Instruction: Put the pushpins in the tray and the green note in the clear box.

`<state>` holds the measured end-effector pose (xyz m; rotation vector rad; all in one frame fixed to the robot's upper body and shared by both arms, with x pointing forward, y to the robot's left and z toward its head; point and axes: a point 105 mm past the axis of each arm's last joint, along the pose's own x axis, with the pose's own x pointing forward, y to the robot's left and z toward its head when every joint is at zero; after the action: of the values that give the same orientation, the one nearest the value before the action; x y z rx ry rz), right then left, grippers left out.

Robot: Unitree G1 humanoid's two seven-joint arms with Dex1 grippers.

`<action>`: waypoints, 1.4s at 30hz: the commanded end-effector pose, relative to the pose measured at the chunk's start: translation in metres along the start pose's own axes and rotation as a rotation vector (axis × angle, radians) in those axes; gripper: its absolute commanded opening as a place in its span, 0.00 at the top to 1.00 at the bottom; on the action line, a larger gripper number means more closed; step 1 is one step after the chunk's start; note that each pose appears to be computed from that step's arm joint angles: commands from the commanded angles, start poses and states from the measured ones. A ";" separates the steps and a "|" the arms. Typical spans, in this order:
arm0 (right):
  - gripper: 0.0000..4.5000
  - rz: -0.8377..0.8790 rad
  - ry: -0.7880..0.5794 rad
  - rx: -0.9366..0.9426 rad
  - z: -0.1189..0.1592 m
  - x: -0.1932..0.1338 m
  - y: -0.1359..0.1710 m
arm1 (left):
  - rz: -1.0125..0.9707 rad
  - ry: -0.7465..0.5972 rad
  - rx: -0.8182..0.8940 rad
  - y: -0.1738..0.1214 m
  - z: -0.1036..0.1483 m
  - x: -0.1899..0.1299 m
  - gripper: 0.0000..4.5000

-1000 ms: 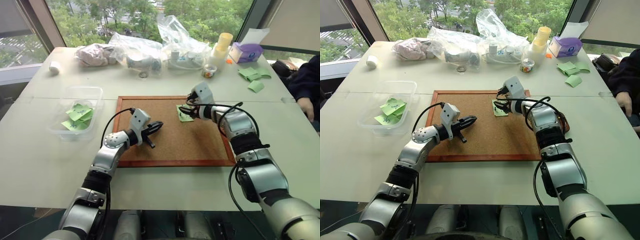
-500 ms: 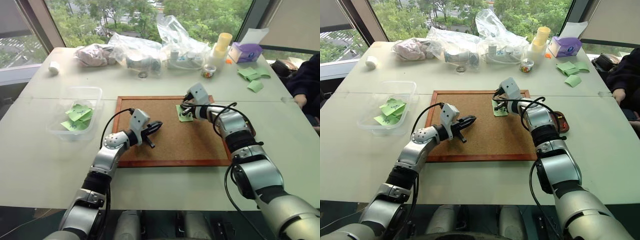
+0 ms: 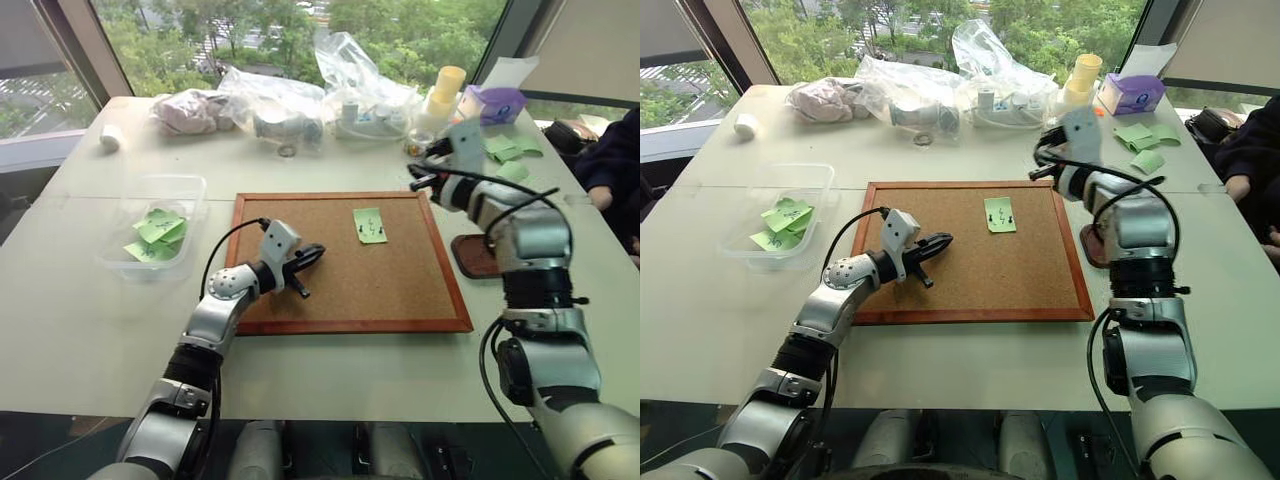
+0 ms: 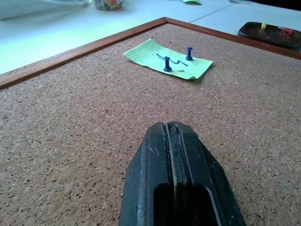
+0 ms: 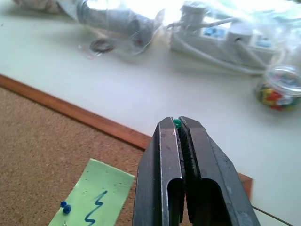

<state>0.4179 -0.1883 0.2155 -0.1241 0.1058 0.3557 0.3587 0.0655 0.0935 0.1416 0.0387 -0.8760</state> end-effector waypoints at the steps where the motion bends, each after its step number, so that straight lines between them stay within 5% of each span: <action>1: 0.98 -0.074 -0.020 0.006 0.008 -0.025 -0.020 | -0.001 0.080 -0.037 -0.004 -0.025 -0.004 1.00; 6: 0.98 -0.188 0.137 0.034 -0.040 -0.069 -0.054 | -0.009 0.076 -0.037 -0.004 -0.024 -0.001 1.00; 16: 0.98 -0.178 0.274 0.084 -0.094 -0.091 -0.048 | -0.011 0.081 -0.032 -0.002 -0.025 -0.001 1.00; 19: 0.81 -0.178 0.281 0.086 -0.097 -0.092 -0.047 | -0.009 0.083 -0.031 -0.001 -0.026 -0.002 1.00; 26: 0.01 -0.181 0.250 0.058 -0.081 -0.093 -0.049 | -0.004 0.085 -0.032 0.000 -0.026 -0.003 1.00; 37: 0.00 -0.086 0.215 0.049 -0.068 -0.081 -0.027 | 0.004 0.077 -0.029 0.001 -0.024 -0.002 1.00; 42: 0.00 0.102 0.133 0.047 -0.049 -0.060 0.018 | 0.007 0.078 -0.026 0.002 -0.024 -0.002 1.00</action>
<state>0.3494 -0.2203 0.1498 -0.0691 0.3454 0.3700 0.3611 0.0661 0.0895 0.1500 0.0495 -0.8818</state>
